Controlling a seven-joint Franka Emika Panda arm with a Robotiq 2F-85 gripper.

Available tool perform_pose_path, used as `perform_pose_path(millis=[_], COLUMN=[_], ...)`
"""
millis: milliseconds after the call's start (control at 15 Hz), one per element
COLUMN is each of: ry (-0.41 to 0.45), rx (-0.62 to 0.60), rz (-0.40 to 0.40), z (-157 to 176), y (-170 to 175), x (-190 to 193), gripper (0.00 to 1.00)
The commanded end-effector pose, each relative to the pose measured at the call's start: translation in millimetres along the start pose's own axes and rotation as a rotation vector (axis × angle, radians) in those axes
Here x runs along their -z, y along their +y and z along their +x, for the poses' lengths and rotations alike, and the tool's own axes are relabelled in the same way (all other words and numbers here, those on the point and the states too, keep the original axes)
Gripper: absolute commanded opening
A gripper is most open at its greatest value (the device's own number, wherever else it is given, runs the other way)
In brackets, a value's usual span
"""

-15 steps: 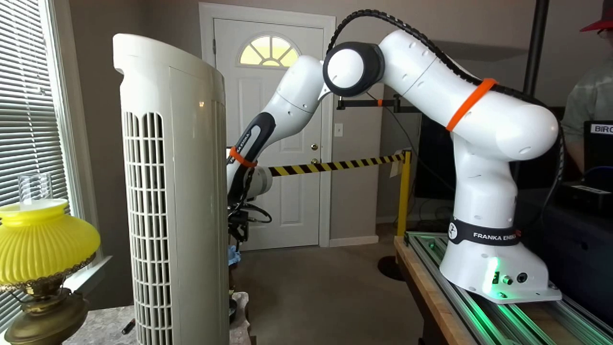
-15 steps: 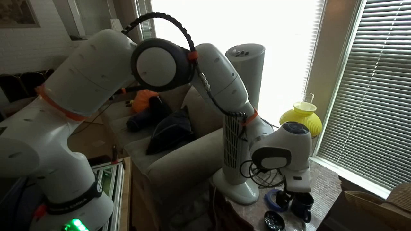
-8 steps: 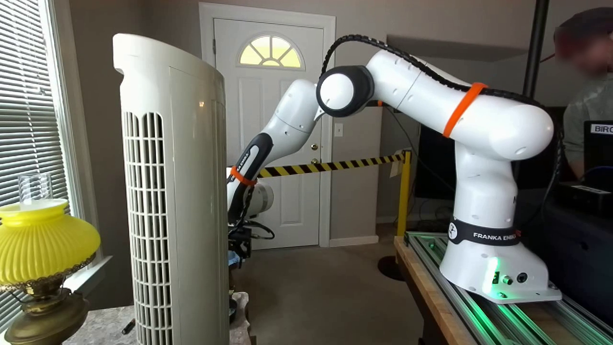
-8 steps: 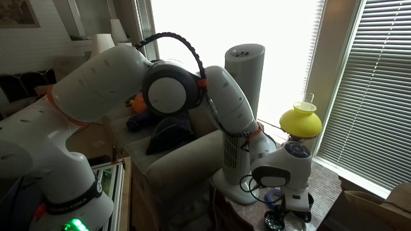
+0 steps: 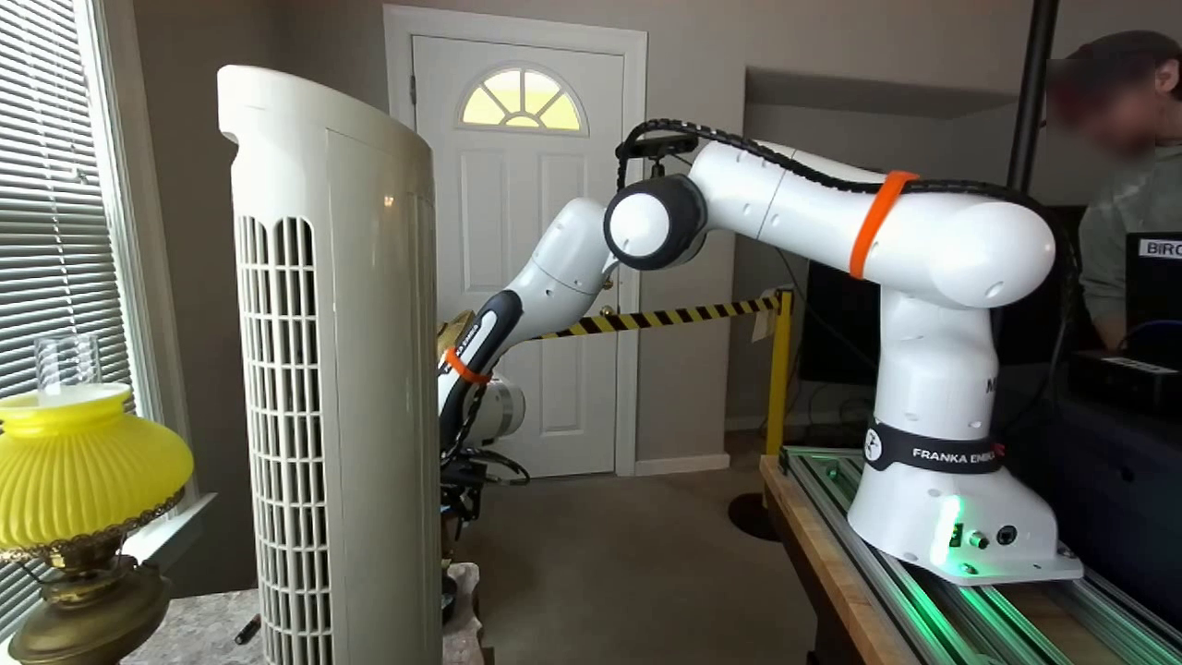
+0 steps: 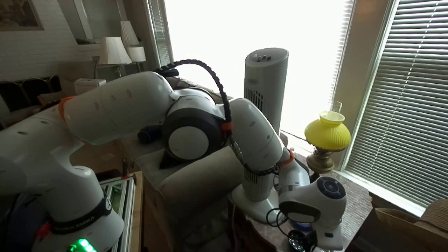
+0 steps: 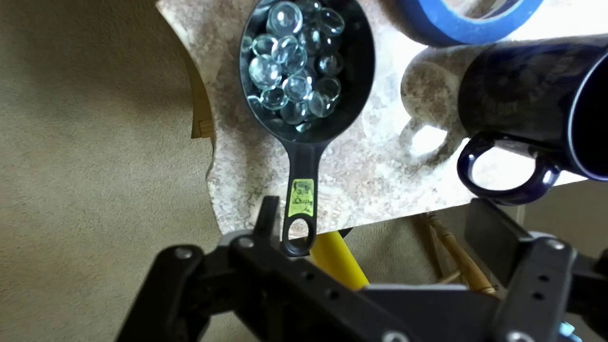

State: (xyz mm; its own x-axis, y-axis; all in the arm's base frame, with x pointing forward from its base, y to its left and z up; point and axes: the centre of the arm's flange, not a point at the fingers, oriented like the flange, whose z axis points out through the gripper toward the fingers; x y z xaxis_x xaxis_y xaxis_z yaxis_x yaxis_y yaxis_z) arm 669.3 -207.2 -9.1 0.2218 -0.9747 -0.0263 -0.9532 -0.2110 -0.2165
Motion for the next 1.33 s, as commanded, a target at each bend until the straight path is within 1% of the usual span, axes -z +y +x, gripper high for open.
perform_pose_path(millis=[0,200,400,733,800,1133,1267], ry=[-0.026,-0.044,-0.060,-0.086,-0.060,-0.057,-0.052], rx=[0.007,0.000,-0.004,-0.018,0.001,0.002,0.008], rz=[-0.010,-0.047,-0.058,-0.046,-0.059,-0.059,-0.061], z=[16,17,17,16,10,11,7], y=[-2,4,3,-2,5,4,7], x=[-31,-36,-39,-41,-28,-28,-34], gripper=[1.00,1.00,1.00,1.00,1.00,1.00,1.00])
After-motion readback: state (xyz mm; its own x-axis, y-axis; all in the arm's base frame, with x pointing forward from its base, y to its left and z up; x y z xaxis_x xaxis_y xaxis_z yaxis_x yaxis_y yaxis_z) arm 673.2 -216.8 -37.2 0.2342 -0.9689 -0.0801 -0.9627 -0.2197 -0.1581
